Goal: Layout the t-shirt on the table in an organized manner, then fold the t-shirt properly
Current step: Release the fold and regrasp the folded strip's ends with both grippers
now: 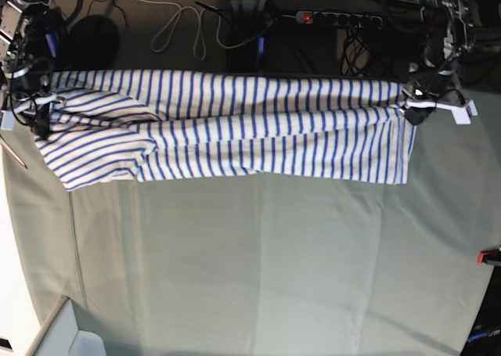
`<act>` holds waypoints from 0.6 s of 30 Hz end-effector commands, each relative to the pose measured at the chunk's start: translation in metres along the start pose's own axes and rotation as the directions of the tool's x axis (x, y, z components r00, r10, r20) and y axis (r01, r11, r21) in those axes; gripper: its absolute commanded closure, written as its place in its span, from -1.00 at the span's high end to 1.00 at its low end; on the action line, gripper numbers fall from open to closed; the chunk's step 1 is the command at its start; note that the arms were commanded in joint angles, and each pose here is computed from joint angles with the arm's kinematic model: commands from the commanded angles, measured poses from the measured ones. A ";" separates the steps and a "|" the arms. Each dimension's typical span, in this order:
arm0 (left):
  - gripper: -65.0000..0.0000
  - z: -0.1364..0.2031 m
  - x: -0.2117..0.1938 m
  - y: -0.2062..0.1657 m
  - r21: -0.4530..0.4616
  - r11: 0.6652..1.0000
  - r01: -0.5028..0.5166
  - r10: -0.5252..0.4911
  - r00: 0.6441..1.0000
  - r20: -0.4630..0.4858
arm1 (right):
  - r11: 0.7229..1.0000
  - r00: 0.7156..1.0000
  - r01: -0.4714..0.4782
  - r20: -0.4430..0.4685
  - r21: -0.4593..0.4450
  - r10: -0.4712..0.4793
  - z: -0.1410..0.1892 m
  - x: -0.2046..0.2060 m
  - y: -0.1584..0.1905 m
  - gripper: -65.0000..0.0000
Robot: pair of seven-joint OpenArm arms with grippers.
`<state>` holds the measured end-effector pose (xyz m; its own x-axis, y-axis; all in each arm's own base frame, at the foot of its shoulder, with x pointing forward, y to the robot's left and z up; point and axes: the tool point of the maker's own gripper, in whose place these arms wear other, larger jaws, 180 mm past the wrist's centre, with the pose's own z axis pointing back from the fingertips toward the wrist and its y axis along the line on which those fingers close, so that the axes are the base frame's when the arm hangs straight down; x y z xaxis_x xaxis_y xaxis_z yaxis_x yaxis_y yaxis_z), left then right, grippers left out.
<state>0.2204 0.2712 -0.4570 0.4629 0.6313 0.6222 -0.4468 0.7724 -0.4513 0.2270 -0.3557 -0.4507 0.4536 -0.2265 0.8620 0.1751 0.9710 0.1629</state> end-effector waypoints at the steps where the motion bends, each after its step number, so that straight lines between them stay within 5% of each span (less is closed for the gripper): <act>1: -0.98 0.001 0.015 0.000 -0.007 1.000 0.019 -0.018 0.999 0.035 | 1.000 0.999 -0.015 0.042 0.004 0.015 0.002 0.016 -0.006 -0.66; 6: -0.54 0.002 0.012 0.001 -0.005 1.000 0.018 -0.018 0.999 0.028 | 1.000 0.999 -0.015 0.039 -0.006 0.015 0.008 0.013 -0.010 -0.21; 12: 0.16 0.003 0.013 -0.001 -0.009 1.000 0.016 -0.016 0.999 0.030 | 0.998 0.987 0.025 0.158 -0.050 -0.017 0.025 0.044 -0.023 -0.06; 18: 0.29 0.003 0.013 0.000 -0.007 1.000 0.020 -0.020 0.999 0.030 | 0.991 0.962 0.057 0.273 -0.120 -0.023 0.045 0.070 -0.033 -0.06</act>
<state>0.2175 0.2727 -0.4571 0.4737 0.6252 0.6202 -0.4457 0.7776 -0.4435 0.2084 -0.3902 -0.3922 0.2434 -0.2496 0.9373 0.3067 0.9365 0.1697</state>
